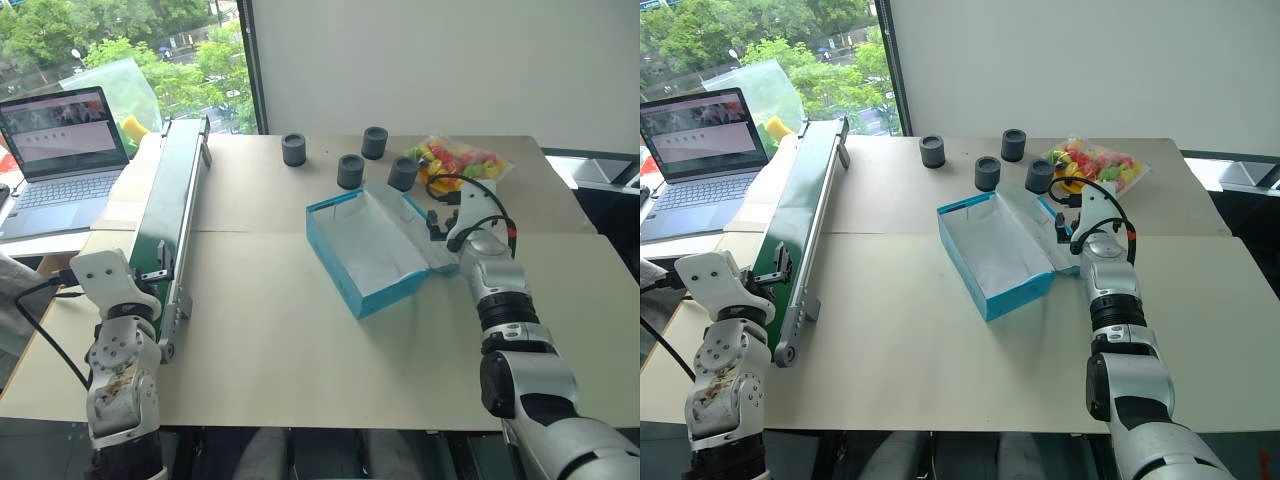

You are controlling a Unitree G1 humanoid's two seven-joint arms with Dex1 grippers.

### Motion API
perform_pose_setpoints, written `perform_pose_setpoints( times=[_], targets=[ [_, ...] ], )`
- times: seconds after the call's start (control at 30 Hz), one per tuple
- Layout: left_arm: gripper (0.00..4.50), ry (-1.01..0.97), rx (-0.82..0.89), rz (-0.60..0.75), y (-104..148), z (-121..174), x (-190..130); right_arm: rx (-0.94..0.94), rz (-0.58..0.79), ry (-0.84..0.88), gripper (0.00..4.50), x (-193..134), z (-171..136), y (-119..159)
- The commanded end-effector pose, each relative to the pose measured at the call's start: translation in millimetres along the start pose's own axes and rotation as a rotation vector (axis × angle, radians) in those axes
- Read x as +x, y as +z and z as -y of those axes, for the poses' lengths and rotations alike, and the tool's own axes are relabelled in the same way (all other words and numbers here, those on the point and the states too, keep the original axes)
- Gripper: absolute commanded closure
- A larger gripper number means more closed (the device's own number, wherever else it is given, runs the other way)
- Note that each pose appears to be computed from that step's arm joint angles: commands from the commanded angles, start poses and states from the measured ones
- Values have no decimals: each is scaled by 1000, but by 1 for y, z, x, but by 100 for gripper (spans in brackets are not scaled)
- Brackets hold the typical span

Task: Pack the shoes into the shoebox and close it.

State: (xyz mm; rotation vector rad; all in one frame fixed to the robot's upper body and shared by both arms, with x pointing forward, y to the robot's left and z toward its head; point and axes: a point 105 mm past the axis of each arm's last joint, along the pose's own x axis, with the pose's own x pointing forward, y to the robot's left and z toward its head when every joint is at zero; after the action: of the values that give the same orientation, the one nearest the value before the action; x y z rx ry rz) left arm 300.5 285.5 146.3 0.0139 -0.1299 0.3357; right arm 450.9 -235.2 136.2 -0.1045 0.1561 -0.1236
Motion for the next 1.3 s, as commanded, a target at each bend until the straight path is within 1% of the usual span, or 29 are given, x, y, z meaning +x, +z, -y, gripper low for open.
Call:
perform_pose_setpoints(
  times=[0.03,0.1,0.13,0.17,0.2,0.23,0.27,0.3,0.33,0.37,0.4,0.43,0.5,0.6,0.67,0.73,0.83,0.93,1.0,1.1,1.17,1.3],
  targets=[
    [0,-23,35,12,8,1,-1,24,161,62,3,-4,-21,51],
    [0,-20,59,-18,2,-1,-6,-2,308,201,3,-15,-62,96],
    [0,-14,61,-28,-1,-2,-8,-18,374,317,3,-26,-87,114],
    [0,-10,62,-34,-2,-3,-10,-20,411,433,3,-38,-108,124],
    [0,-8,61,-37,-3,-3,-11,-31,464,625,3,-64,-139,135],
    [0,-6,59,-39,-4,-4,-13,-58,486,822,3,-92,-165,139],
    [0,-5,57,-40,-5,-3,-14,-80,492,951,3,-112,-179,137],
    [0,-5,56,-41,-5,-4,-15,-115,481,1143,3,-142,-196,132],
    [0,-5,55,-42,-5,-3,-16,-138,462,1260,3,-161,-203,125],
    [0,-11,59,-44,-5,-3,-17,-163,431,1415,3,-185,-207,113],
    [0,-16,62,-46,-5,-3,-17,-179,404,1519,3,-201,-208,104],
    [0,-24,67,-55,-6,-4,-17,-201,365,1573,3,-208,-208,94],
    [0,-45,81,-76,-9,-7,-18,-262,305,1599,3,-211,-208,77],
    [0,-84,87,-106,-14,-10,-18,-274,291,1572,3,-208,-210,73],
    [0,-248,186,-145,-15,-1,-26,-232,298,1521,3,-204,-212,75],
    [0,-319,248,-185,-17,-7,-29,-162,290,1474,3,-200,-217,76],
    [0,-249,263,-206,-13,-32,-19,-86,257,1395,3,-194,-226,68],
    [0,-140,262,-242,-15,-51,-10,-48,233,1297,3,-184,-228,61],
    [0,-77,211,-234,-12,-56,-7,-25,206,1248,3,-178,-227,52],
    [0,-2,133,-193,-1,-61,-3,-15,178,1224,3,-176,-227,43],
    [0,9,91,-177,4,-60,-1,-24,171,1229,3,-176,-228,38],
    [0,-2,94,-195,0,-56,0,-43,159,1238,3,-177,-230,32]
  ],
)
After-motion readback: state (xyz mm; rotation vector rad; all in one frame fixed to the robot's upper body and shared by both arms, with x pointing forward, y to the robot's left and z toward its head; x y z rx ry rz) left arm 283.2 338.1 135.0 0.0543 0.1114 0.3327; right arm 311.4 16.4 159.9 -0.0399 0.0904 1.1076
